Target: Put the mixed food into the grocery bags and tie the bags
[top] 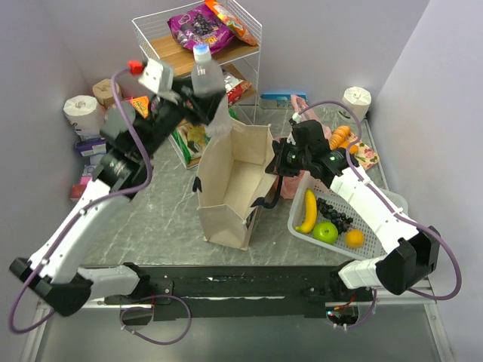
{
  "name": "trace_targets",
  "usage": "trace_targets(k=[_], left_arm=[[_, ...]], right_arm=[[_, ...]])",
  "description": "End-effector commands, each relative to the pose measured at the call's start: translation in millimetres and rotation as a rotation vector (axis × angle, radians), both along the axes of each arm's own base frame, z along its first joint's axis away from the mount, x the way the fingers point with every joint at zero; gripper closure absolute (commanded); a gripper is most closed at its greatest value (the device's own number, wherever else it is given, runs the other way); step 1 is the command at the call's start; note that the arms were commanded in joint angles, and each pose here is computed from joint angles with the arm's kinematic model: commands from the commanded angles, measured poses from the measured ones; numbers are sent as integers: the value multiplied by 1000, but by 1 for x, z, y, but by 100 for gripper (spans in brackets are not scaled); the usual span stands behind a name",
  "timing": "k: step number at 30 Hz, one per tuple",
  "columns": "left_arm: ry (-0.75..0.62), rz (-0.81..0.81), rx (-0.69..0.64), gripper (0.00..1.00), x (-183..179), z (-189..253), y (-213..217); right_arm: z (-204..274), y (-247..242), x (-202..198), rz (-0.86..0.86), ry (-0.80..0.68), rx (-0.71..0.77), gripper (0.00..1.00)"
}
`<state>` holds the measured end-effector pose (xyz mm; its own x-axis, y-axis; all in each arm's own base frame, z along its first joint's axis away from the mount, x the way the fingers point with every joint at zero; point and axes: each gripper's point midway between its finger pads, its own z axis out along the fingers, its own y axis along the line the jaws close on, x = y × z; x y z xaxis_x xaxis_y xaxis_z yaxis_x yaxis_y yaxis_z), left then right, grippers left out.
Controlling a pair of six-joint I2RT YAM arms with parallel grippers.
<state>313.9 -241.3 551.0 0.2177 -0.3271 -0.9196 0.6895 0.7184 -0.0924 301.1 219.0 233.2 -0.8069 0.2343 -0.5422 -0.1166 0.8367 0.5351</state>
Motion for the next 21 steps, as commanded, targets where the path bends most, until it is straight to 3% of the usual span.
trace_targets(k=[1, 8, 21], left_arm=[[78, -37, -36, 99, -19, -34, -9], [367, -80, 167, 99, -23, -165, -30], [805, -166, 385, 99, -8, -314, -71]], right_arm=[[34, 3, 16, -5, -103, 43, 100], [30, -1, 14, -20, -95, 33, 100], [24, 1, 12, -14, -73, 35, 100]])
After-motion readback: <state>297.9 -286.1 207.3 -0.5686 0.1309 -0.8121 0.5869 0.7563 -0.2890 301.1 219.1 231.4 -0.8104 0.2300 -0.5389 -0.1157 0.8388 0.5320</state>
